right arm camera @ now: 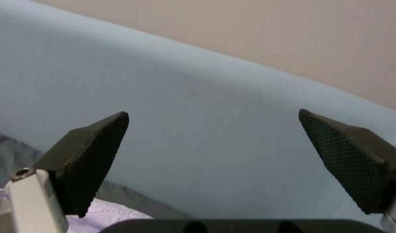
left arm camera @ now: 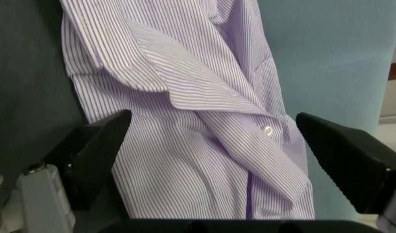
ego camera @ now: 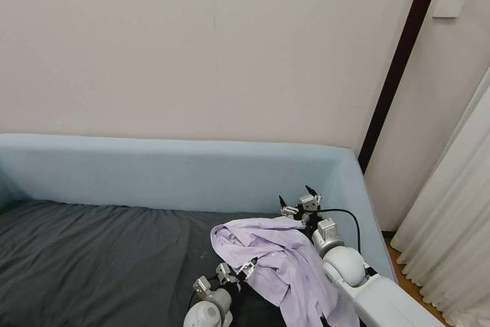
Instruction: Pick up the clothes from the sofa and hang them on the clothes hanger.
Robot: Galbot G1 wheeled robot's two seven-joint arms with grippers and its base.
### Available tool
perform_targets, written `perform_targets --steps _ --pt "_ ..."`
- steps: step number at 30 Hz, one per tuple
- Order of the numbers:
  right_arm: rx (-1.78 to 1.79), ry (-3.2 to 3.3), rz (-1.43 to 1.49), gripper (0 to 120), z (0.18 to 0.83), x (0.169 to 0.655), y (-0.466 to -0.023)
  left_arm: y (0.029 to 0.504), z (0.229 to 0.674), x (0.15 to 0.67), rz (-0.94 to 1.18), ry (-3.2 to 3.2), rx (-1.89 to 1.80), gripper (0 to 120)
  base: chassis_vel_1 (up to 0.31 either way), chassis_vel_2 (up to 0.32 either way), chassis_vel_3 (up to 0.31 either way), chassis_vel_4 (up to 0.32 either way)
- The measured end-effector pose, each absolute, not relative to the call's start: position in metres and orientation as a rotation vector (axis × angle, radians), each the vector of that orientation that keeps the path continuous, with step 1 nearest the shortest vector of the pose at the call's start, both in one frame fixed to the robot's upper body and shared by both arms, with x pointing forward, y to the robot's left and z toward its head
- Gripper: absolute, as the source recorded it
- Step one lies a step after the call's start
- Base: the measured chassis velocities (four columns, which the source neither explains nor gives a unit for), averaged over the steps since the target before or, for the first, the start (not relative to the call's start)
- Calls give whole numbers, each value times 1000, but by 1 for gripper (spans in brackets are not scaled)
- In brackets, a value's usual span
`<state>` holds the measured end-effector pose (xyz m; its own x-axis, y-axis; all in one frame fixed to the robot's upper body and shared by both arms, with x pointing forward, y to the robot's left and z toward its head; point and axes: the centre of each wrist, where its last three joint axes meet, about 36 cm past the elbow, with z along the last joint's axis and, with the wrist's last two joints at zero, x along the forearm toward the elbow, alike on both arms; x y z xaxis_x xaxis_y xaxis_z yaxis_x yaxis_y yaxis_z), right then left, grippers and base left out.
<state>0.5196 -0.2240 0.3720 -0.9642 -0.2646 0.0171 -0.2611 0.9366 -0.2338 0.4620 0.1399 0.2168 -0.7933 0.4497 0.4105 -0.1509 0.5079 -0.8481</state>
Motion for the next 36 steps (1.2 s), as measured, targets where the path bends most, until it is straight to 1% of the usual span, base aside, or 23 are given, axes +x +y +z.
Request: perform_targets --steps 8,11,12,14,15,17,20,21,22,24,26,27,28,29,30,31,34,36 --pt "-408 3083 -365 100 371 517 -225 143 210 471 1290 -2166 -218 100 0 0 0 0" --pt "-407 3087 -365 100 370 515 -225 144 211 475 1300 -2184 -218 88 0 0 0 0" --pt "-407 3087 -365 100 370 515 -225 144 211 475 1300 -2184 -218 88 0 0 0 0" --pt "-406 3089 -363 100 370 515 -223 144 212 476 1303 -2189 -223 79 0 0 0 0" --pt "-406 3090 -361 100 370 514 -222 145 212 476 1304 -2190 -224 72 0 0 0 0" --pt "-405 3091 -359 100 370 514 -221 145 211 476 1305 -2191 -224 70 0 0 0 0" --pt "-401 3096 -356 100 370 513 -220 145 210 477 1306 -2201 -226 55 0 0 0 0" --pt "-400 3096 -355 100 369 513 -220 145 210 478 1307 -2204 -226 52 0 0 0 0" --pt "-400 3096 -355 100 369 513 -220 145 210 478 1307 -2204 -226 52 0 0 0 0" --pt "-396 3098 -354 100 369 512 -221 148 209 479 1304 -2217 -221 41 0 0 0 0" --pt "-394 3098 -352 100 369 512 -221 151 208 480 1300 -2225 -215 34 0 0 0 0" --pt "-394 3098 -352 100 369 512 -221 151 208 480 1300 -2225 -215 34 0 0 0 0" --pt "-393 3100 -351 100 369 511 -222 153 208 481 1295 -2231 -212 27 0 0 0 0" --pt "-393 3101 -352 100 368 511 -222 154 207 481 1292 -2233 -211 24 0 0 0 0" --pt "-393 3101 -353 100 368 511 -222 155 207 481 1287 -2236 -211 17 0 0 0 0" --pt "-393 3101 -353 100 368 511 -222 155 207 481 1287 -2236 -211 17 0 0 0 0" --pt "-393 3103 -358 100 365 510 -224 155 204 481 1274 -2243 -209 4 0 0 0 0" --pt "-395 3103 -360 100 365 510 -224 156 204 480 1269 -2249 -208 0 0 0 0 0"
